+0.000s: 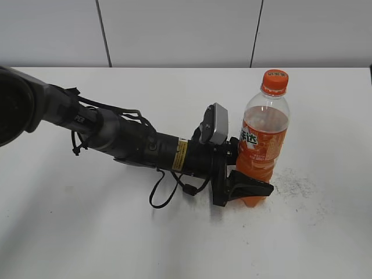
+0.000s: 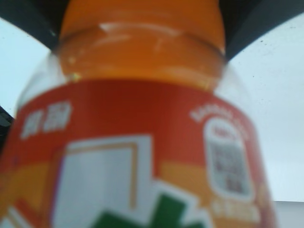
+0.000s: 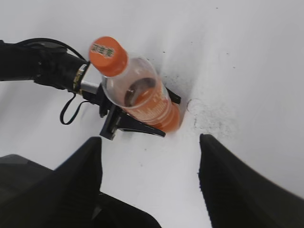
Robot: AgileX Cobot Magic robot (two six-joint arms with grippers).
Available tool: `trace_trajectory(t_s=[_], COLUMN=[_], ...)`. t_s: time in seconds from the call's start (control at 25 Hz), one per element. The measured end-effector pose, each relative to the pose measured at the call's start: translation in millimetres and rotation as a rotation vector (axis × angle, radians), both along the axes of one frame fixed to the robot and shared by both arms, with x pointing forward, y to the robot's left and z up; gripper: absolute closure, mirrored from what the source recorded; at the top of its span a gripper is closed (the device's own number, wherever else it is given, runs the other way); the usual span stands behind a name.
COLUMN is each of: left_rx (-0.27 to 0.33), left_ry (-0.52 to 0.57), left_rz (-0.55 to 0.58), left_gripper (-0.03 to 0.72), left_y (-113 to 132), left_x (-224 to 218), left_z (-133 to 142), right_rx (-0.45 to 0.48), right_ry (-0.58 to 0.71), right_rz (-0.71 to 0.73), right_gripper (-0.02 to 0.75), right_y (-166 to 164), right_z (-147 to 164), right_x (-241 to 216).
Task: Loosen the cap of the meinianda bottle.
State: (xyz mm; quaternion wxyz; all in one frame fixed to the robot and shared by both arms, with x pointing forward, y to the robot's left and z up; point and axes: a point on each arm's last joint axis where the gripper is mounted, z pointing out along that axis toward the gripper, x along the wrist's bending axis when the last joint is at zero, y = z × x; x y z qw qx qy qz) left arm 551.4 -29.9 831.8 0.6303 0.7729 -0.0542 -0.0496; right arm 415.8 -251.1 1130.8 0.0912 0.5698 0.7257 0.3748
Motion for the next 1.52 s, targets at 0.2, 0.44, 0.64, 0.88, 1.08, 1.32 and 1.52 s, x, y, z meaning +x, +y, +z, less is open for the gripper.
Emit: trace_trajectory(t_s=[0.2,0.44,0.64,0.88,1.08,1.32,1.52], left_rx=[0.000,0.001,0.001,0.001,0.001,0.001,0.002], left_ry=[0.001,0.001,0.001,0.001,0.001,0.001,-0.001], left_rz=[0.004,0.005,0.005,0.005,0.005,0.006,0.005], left_gripper=[0.173,0.173,0.173,0.173,0.173,0.173,0.173], left_y=[0.0,-0.1,-0.1,-0.1,-0.1,0.0,0.0], left_x=[0.3,0.5,0.5,0.5,0.5,0.5,0.4], left_z=[0.0,-0.1,-0.1,-0.1,-0.1,-0.1,-0.1], right_rx=[0.003,-0.087,-0.176,-0.251,-0.225,-0.199,-0.201], right_ry=[0.055,0.186,0.231,0.280,0.297,0.352,0.379], right_rz=[0.139,0.210,0.112,0.092,0.099,0.099,0.084], right_gripper=[0.267,0.267,0.267,0.267,0.267,0.267,0.267], right_y=[30.3,68.1,92.9,105.4,108.4,115.2,117.0], right_z=[15.5,21.8,19.9,-1.7,-2.9,-14.7,-22.1], right_x=[34.5,66.0,91.5,109.4,109.4,115.7,120.0])
